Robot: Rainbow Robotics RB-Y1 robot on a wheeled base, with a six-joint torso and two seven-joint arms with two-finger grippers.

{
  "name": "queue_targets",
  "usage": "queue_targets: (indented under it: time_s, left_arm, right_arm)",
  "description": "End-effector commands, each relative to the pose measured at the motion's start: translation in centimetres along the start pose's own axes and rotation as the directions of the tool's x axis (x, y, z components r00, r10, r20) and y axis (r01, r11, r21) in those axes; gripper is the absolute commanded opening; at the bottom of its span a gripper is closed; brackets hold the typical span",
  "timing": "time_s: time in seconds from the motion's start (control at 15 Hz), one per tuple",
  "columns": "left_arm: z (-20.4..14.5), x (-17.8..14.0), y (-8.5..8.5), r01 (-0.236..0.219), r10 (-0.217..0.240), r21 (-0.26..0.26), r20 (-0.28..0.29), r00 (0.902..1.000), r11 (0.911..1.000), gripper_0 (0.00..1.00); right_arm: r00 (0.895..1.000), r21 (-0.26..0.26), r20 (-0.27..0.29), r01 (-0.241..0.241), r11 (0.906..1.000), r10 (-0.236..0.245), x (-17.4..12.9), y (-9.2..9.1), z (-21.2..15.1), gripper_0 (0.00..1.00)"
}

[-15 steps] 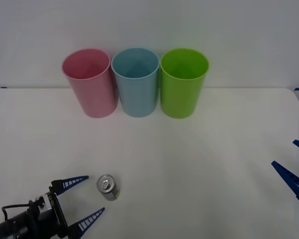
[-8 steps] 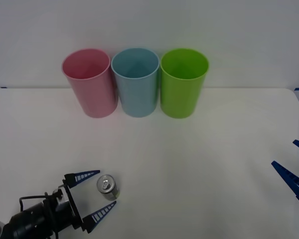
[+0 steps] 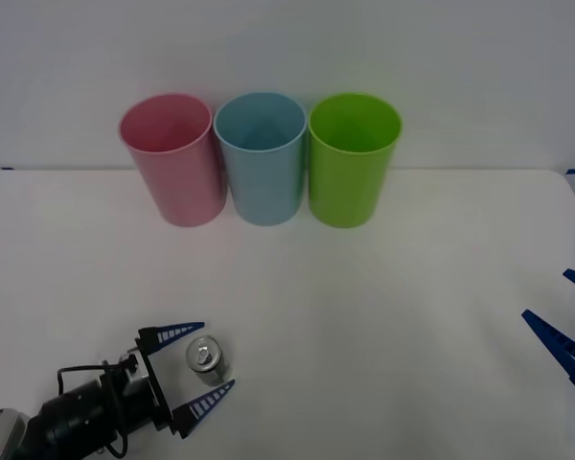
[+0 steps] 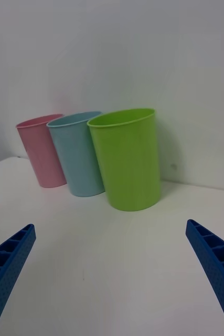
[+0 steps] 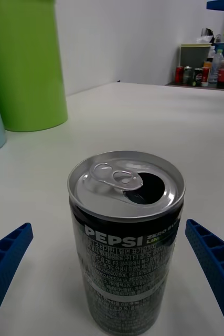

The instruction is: Grasp the object on the table and drop it into the matching bin: aluminum can to the light blue bin, PET bottle to the pink bin.

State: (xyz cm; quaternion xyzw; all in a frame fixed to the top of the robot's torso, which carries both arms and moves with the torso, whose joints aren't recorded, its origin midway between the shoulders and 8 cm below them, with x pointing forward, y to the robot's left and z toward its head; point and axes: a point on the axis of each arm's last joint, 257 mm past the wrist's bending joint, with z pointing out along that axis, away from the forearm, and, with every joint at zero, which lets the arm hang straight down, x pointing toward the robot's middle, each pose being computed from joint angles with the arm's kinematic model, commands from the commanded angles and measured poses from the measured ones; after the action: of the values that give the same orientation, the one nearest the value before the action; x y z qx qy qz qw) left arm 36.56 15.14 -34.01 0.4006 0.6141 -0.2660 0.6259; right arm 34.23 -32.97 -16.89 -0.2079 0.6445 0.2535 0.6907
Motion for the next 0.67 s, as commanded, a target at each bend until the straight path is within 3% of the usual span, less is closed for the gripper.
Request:
queue_targets:
  time_s: [0.07, 0.47, 0.6, 0.67]
  left_arm:
    - [0.26, -0.04, -0.21, 0.001, -0.001, 0.006, 0.002, 1.0, 1.0, 1.0]
    - [0.42, -0.16, -0.17, -0.003, 0.003, 0.007, 0.005, 1.0, 1.0, 1.0]
    - [0.38, -0.15, -0.12, -0.003, 0.003, 0.005, 0.004, 1.0, 1.0, 0.41]
    - [0.42, -0.16, -0.17, -0.004, 0.004, 0.007, 0.005, 1.0, 1.0, 0.17]
  right_arm:
    - [1.0, 0.0, 0.0, 0.0, 1.0, 0.0, 0.0, 0.0, 0.0, 1.0]
    - [1.0, 0.0, 0.0, 0.0, 1.0, 0.0, 0.0, 0.0, 0.0, 1.0]
    - [1.0, 0.0, 0.0, 0.0, 1.0, 0.0, 0.0, 0.0, 0.0, 1.0]
    - [1.0, 0.0, 0.0, 0.0, 1.0, 0.0, 0.0, 0.0, 0.0, 1.0]
